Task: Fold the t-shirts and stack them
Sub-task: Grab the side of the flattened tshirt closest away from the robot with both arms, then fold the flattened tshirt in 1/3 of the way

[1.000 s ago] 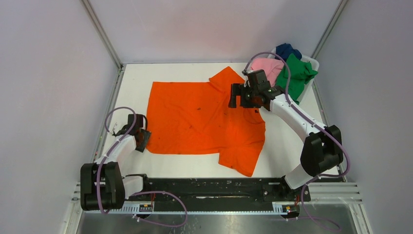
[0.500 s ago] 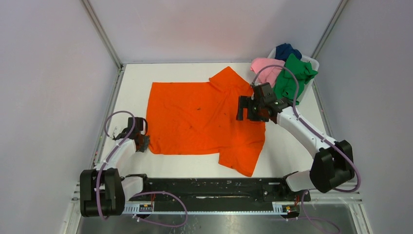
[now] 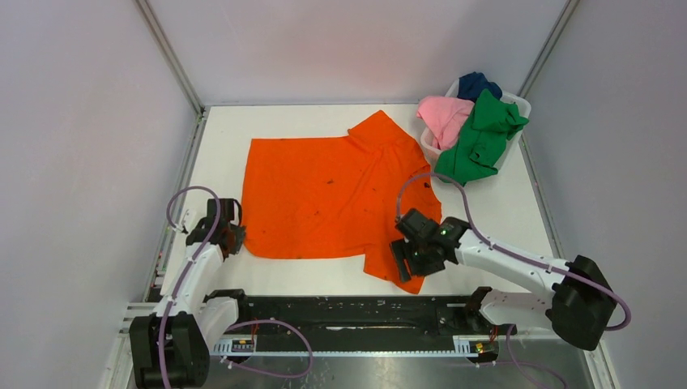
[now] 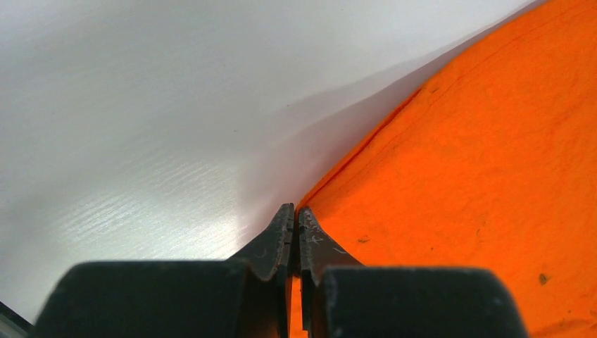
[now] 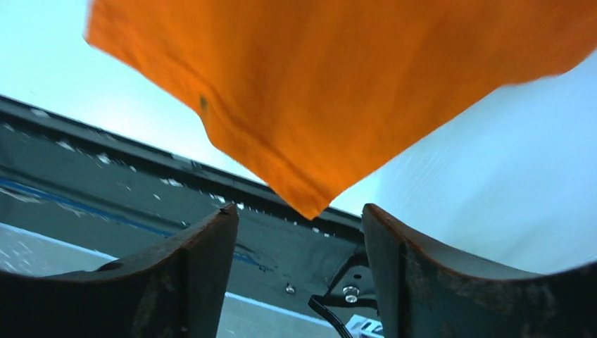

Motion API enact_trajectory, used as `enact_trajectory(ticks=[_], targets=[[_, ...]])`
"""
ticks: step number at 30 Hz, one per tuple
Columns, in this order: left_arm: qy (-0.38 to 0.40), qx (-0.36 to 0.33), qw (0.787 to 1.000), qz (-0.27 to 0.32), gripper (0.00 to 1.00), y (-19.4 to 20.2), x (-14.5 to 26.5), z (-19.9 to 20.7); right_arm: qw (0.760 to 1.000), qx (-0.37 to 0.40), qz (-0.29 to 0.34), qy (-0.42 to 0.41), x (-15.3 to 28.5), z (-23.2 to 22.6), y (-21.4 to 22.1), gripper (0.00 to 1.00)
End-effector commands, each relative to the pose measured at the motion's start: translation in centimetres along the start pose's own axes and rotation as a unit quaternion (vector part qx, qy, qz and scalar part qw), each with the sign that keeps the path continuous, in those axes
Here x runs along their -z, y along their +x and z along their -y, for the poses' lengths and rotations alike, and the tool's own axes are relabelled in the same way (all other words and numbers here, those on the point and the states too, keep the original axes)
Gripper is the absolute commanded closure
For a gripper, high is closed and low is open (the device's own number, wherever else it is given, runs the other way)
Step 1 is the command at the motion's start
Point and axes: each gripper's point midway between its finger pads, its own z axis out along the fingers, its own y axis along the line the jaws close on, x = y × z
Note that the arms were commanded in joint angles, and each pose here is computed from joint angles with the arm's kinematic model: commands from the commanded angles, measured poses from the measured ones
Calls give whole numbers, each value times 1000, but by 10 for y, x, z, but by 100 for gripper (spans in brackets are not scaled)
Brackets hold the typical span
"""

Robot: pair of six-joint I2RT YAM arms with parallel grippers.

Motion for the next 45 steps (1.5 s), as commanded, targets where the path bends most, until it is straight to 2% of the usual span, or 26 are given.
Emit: enact_trajectory(ticks=[1,11,15,17,19,24,27,37,45], targets=[[-8,-6,1000,16,100,-6,2,-6,999,3,-53,-9,-9,-7,39,31],[-3,-2,1000,17,100,-3,2,-13,996,25,-68,51,-50,9,44,44],[0,-2,1000,15,100,-1,3,-16,995,11,-92,41,-61,6,56,67],[0,-2,1000,16,100,-1,5,-19,995,-5,-97,24,-57,2,63,90],[-2,-1,1000,22,100,-3,8,-23,995,-14,-103,5,-48,-2,73,100],[-8,1,999,38,100,-9,17,-34,993,-29,-105,-38,-14,-14,89,100],[-2,3,999,37,100,-9,22,-36,995,-39,-79,-53,-2,-18,82,100],[47,-6,999,25,100,-22,39,8,992,-76,41,-94,46,-34,-24,100],[41,0,999,0,100,-32,34,42,987,-85,96,-94,74,-23,-104,100]])
